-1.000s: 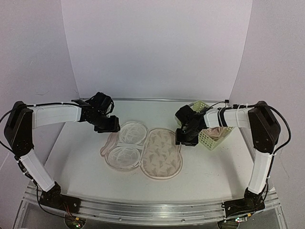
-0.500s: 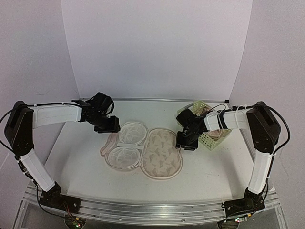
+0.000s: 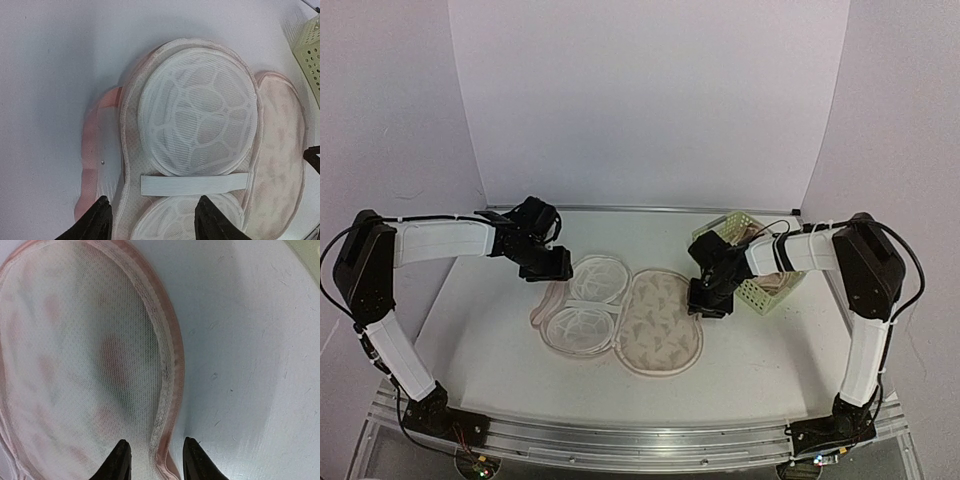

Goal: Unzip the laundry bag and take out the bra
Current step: Close the laundry bag lid on the laundry bag.

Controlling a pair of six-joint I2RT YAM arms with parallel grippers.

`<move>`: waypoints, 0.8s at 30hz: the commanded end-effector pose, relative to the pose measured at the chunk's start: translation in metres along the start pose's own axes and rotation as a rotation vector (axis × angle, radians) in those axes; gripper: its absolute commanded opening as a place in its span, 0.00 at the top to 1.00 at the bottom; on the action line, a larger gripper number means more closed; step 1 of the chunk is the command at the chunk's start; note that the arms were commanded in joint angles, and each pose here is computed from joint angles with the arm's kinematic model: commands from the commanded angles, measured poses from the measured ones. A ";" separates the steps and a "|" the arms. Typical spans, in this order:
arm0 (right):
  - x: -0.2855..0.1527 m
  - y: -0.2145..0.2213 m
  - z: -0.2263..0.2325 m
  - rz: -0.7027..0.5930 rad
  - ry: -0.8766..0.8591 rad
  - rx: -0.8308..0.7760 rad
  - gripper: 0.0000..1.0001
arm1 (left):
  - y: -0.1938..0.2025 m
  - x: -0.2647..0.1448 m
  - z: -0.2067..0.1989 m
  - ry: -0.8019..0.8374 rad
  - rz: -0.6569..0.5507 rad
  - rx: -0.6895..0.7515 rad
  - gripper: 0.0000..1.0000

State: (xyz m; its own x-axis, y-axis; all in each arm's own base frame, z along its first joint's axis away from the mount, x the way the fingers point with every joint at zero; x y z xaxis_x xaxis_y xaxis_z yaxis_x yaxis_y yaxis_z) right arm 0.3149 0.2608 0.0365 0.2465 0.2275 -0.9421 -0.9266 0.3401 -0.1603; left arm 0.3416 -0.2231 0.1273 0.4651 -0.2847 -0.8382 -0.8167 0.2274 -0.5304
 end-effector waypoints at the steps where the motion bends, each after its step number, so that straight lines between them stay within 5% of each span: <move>1: 0.003 0.001 0.008 0.003 -0.022 0.004 0.65 | -0.011 -0.005 -0.002 0.008 -0.027 0.019 0.43; 8: 0.005 0.005 0.008 0.009 -0.018 -0.001 0.74 | -0.009 0.001 -0.001 0.003 -0.014 0.024 0.43; 15: 0.007 0.008 0.009 0.019 -0.019 -0.004 1.00 | -0.002 0.010 0.001 -0.006 0.014 0.027 0.44; 24: -0.012 -0.001 0.017 -0.031 -0.046 -0.018 1.00 | 0.013 0.024 0.006 -0.025 0.064 0.031 0.43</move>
State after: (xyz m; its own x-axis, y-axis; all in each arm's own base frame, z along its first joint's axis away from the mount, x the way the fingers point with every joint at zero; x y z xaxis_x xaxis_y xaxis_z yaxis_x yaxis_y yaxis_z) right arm 0.3095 0.2663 0.0289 0.2216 0.2342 -0.9466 -0.9314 0.3383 -0.1343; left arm 0.3418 -0.2231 0.1014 0.4182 -0.2527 -0.8725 -0.8368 0.2664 -0.4782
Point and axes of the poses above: each gripper's point midway between its finger pads, its own x axis out along the fingers, its own z axis along the line the jaws close on, y = z × x, the point moved 3 cm from there along -x, back along the fingers, and after that the axes turned 13 degrees about x, right-handed, at the moved point
